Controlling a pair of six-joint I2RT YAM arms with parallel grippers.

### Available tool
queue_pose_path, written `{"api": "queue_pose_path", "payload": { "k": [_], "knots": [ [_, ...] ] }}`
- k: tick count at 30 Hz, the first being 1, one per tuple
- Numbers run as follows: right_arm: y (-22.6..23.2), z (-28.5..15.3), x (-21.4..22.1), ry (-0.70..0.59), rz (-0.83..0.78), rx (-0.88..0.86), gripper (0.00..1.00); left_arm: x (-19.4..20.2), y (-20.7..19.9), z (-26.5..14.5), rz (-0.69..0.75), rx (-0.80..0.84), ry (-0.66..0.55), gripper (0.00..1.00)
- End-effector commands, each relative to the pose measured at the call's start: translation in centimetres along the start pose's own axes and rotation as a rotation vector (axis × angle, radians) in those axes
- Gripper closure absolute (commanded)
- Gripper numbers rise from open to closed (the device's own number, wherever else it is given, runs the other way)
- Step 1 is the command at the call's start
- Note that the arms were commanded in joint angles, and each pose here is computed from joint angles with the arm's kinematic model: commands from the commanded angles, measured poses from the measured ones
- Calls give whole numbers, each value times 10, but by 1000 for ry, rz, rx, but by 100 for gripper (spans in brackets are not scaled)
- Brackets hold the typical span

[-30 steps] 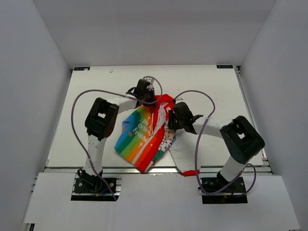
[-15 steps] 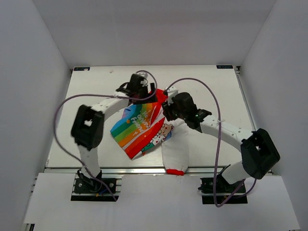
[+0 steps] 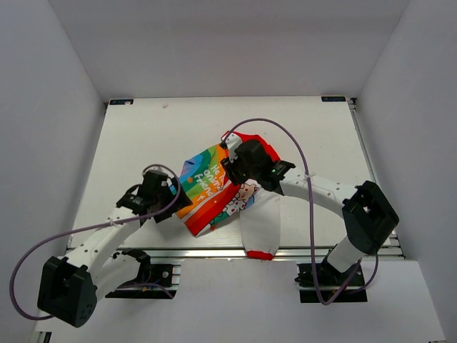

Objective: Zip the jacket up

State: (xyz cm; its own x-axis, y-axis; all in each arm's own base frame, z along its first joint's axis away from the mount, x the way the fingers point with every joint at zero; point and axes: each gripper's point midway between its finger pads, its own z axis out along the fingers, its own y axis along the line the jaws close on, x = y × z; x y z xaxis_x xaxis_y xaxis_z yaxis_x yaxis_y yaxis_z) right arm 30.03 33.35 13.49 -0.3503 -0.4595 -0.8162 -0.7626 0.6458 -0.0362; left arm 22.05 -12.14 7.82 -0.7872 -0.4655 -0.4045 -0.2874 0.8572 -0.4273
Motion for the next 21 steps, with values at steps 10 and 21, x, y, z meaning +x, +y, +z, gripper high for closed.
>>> {"api": "queue_pose_path", "payload": {
  "k": [10, 21],
  "knots": [
    [1, -16, 2, -44, 135, 26, 50, 37, 1, 30, -92, 105, 87, 2],
    [-8, -18, 6, -63, 163, 75, 50, 12, -19, 40, -34, 178, -2, 100]
  ]
}}
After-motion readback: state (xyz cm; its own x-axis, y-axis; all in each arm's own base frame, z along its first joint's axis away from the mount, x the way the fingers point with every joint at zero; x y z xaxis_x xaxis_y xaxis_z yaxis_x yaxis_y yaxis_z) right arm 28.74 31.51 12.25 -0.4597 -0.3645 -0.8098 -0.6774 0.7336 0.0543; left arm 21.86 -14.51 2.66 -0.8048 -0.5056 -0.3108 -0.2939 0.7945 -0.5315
